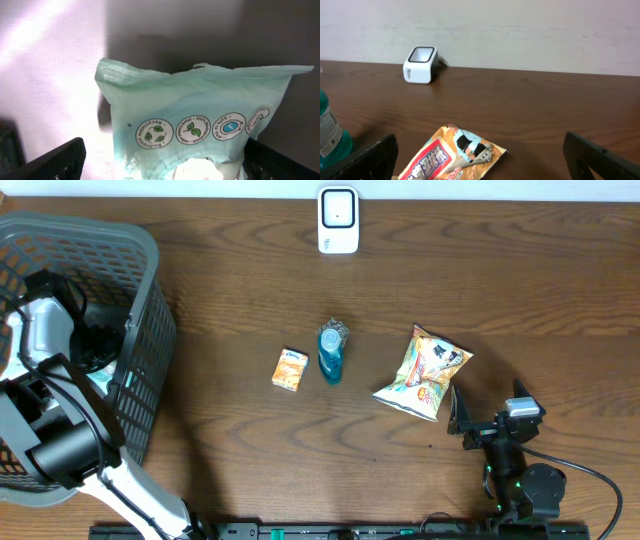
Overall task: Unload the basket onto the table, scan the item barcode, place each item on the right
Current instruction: 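Reach the left gripper into the basket and grasp the green wipes pack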
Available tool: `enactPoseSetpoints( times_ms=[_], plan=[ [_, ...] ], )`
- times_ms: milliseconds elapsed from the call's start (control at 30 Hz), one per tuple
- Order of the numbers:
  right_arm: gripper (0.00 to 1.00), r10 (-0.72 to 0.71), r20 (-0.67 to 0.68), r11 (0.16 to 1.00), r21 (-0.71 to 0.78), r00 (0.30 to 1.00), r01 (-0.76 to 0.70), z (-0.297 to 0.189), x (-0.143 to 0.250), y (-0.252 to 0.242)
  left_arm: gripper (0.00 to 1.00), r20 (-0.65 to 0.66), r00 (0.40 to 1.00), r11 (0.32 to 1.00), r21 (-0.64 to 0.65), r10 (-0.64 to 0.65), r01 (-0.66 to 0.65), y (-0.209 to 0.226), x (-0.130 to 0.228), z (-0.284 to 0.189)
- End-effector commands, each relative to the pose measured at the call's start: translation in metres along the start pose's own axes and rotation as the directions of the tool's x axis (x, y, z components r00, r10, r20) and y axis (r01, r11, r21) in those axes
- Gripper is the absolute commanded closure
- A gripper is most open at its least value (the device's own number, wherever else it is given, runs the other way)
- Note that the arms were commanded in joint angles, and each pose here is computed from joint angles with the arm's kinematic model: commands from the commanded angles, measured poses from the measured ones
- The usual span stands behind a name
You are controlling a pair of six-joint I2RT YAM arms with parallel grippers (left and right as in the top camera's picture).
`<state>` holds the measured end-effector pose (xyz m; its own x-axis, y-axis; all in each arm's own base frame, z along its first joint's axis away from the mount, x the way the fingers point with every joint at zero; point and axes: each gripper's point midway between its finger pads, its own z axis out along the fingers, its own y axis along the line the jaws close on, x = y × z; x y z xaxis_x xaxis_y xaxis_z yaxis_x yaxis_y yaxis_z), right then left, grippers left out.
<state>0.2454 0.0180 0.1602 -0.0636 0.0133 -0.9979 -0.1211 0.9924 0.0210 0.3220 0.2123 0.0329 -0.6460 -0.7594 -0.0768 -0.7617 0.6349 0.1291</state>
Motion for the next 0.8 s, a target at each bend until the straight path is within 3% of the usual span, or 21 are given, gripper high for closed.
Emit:
enactPoseSetpoints(
  times_ms=[0,200,433,767],
  plan=[
    [0.01,-0.001,0.000,1.000,-0.007,1.000,0.001,0.000,0.000,0.002,0.02,0.011,0.997,0.994,-0.074,-0.078,0.079,0.016,0.000,0.000],
    [0.01,-0.001,0.000,1.000,-0.007,1.000,0.001,0.000,0.000,0.002,0.02,0.072,0.993,0.995,-0.032,-0.090,0.093,0.016,-0.005,-0.027],
    [0.01,-0.001,0.000,1.000,-0.007,1.000,0.001,0.000,0.000,0.002,0.02,0.099,0.980,0.971,0.182,-0.174,0.154,-0.010,-0.007,-0.065],
    [0.01,-0.001,0.000,1.000,-0.007,1.000,0.001,0.000,0.000,0.002,0.03,-0.036,0.975,0.969,0.109,-0.219,0.222,-0.008,0.019,-0.021]
  ],
)
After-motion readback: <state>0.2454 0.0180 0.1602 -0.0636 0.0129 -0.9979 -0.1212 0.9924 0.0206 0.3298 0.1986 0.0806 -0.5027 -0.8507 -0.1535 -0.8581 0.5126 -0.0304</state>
